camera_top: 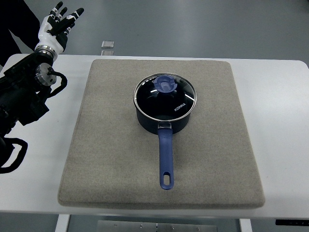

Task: Open pot lid and place left with left hand

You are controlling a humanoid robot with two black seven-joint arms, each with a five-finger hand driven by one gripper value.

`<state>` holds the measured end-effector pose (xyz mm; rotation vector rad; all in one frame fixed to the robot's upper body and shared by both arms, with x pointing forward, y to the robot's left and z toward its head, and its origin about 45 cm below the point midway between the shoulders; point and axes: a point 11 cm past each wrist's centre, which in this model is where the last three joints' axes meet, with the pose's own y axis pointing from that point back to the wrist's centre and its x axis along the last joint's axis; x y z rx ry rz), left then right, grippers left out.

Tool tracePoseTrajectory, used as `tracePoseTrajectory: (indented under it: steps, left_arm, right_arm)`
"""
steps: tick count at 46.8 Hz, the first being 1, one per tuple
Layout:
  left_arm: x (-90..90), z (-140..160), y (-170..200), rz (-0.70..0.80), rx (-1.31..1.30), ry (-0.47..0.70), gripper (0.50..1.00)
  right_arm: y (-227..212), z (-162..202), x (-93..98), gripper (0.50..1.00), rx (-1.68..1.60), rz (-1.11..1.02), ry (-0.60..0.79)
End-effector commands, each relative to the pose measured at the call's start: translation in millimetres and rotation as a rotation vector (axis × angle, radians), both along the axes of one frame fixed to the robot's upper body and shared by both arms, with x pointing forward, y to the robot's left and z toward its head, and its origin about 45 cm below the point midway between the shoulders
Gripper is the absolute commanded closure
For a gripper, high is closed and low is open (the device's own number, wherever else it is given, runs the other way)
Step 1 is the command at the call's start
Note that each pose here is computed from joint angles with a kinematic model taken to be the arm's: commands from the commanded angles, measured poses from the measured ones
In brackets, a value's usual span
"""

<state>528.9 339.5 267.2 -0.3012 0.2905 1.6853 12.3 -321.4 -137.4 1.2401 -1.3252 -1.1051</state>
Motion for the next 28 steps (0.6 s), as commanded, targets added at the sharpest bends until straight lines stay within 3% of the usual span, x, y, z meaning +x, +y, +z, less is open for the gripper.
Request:
tracePoseTrajectory:
  steps: [1, 28]
  left_arm:
    - [0.0, 0.1, 0.0, 0.000, 0.000, -0.001, 0.510]
    - [-2.4, -7.7, -3.2, 0.002, -0.005, 0.005, 0.510]
  right_arm:
    - [0.0, 0.0, 0.0, 0.583, 0.000, 0.001, 0.000]
    - [0.0, 0.0, 0.0, 0.583, 0.000, 0.000, 0.000]
